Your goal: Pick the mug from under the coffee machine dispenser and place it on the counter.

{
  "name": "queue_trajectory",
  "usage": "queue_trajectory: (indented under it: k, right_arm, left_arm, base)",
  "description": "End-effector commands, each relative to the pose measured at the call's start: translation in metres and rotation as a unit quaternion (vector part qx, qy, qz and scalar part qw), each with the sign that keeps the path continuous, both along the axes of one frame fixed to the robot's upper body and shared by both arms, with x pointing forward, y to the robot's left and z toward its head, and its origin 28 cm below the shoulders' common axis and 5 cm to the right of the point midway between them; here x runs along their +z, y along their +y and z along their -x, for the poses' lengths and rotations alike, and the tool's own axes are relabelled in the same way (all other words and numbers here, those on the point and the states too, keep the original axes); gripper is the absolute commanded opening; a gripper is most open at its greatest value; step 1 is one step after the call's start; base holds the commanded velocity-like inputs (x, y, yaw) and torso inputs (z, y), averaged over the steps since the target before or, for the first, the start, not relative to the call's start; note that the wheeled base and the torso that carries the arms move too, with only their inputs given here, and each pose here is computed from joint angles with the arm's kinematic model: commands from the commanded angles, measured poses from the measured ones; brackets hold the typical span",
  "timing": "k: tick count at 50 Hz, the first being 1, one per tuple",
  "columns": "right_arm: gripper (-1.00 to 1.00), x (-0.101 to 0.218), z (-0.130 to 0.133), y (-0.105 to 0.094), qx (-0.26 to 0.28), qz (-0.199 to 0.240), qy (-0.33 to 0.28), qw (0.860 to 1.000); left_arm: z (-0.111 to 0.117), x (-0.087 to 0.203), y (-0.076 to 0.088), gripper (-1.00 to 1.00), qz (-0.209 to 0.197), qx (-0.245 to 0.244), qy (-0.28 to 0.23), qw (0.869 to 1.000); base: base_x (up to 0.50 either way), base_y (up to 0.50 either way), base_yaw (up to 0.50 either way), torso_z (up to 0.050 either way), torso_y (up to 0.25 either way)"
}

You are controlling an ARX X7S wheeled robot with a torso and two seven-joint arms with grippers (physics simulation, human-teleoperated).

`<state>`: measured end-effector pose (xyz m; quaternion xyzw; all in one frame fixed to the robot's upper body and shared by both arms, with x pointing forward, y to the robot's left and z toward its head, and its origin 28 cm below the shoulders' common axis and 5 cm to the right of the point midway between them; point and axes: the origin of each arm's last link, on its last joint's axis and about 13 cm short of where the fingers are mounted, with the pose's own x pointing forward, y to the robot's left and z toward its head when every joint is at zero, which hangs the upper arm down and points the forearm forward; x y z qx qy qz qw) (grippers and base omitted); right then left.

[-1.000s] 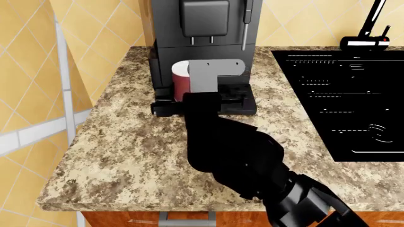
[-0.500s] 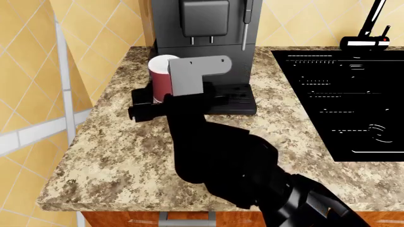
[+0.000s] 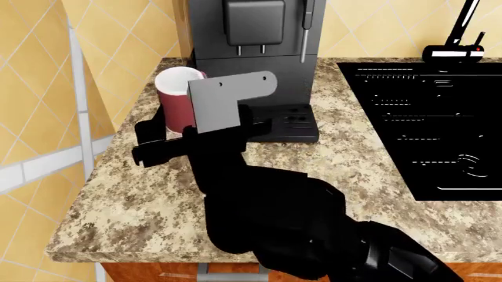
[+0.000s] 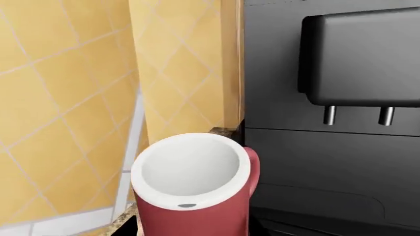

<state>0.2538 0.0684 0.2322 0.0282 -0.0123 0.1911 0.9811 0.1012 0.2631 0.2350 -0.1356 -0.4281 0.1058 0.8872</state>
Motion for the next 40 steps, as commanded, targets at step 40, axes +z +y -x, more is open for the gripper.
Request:
queue_trajectory:
  k: [40]
  right_arm:
    - [-1.0,-0.03,0.043,-0.02,0.049,-0.007,-0.015,0.999]
  left_arm:
    - [0.0,0.0,0.0,1.0,-0.002,0.001,0.001,1.0]
  base:
    - [0.0,0.0,0.0,0.0,0.0]
